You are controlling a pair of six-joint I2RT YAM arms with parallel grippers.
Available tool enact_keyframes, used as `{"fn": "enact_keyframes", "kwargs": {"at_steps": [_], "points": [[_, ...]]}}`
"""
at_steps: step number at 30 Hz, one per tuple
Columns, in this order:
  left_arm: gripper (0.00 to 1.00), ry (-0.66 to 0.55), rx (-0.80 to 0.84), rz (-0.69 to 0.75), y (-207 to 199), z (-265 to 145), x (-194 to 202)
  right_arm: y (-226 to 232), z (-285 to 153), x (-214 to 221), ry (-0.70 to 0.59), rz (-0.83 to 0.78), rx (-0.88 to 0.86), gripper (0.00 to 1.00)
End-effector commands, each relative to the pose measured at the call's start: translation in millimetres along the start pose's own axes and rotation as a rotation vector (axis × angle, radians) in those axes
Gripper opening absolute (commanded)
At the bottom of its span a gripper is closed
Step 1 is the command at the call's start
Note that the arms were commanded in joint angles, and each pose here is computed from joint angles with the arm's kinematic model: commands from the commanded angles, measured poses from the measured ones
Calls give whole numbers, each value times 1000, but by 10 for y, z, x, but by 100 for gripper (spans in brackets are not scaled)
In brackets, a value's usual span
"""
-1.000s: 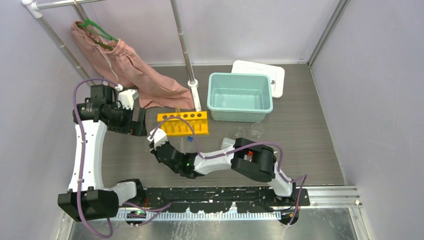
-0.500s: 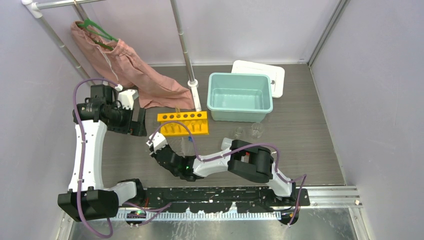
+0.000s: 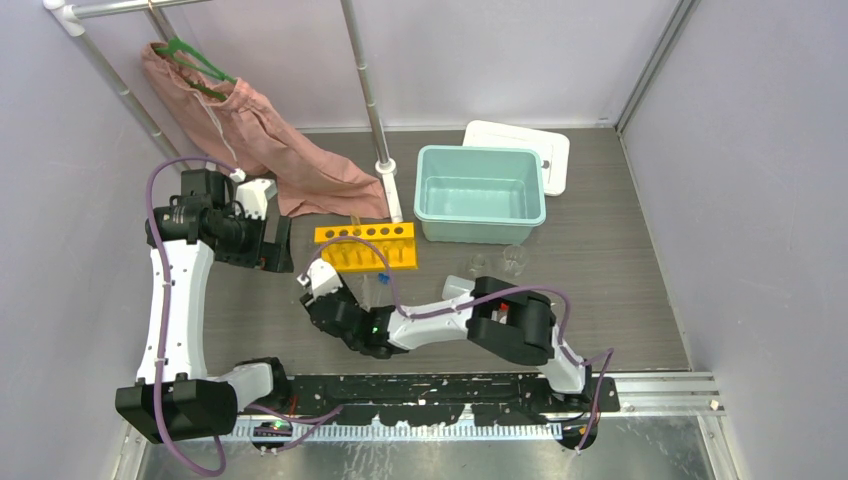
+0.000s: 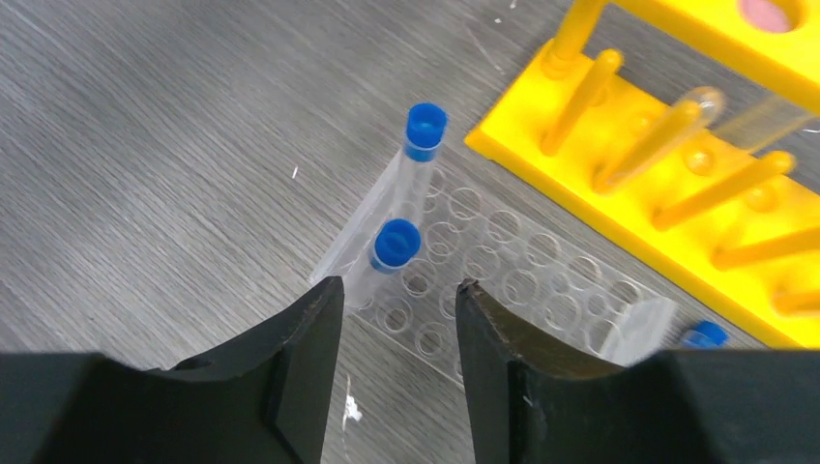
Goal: Organize the chemistry lab equipment
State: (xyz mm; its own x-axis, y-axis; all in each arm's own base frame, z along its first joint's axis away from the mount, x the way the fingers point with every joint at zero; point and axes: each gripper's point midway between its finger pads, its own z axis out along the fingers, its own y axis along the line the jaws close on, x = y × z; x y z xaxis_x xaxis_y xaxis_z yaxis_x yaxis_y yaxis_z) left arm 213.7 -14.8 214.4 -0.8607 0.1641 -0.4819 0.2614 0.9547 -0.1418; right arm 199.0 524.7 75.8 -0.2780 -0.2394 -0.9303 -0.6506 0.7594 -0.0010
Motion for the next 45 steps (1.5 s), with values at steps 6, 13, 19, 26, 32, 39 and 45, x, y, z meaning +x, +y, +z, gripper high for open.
{"fn": "enact_keyframes", "kwargs": {"at_steps": [6, 13, 19, 26, 32, 39, 45], "points": [[99, -62, -10, 25, -26, -158, -118, -411, -604, -904, -28, 278, 134, 57], [99, -63, 5, 13, -55, -165, -138, -1018, -631, -513, 116, 490, 294, 52], [99, -63, 5, 15, -60, -175, -130, -1327, -482, -119, 223, 642, 355, 45], [99, -61, 2, 24, -61, -195, -118, -1422, -291, 129, 280, 678, 388, 44], [99, -58, 1, 23, -56, -189, -115, -1417, -200, 323, 315, 674, 407, 43], [99, -56, 2, 26, -53, -181, -116, -1438, -190, 499, 342, 675, 434, 36], [99, -58, 3, 27, -55, -181, -120, -1454, -227, 591, 357, 677, 448, 29]]}}
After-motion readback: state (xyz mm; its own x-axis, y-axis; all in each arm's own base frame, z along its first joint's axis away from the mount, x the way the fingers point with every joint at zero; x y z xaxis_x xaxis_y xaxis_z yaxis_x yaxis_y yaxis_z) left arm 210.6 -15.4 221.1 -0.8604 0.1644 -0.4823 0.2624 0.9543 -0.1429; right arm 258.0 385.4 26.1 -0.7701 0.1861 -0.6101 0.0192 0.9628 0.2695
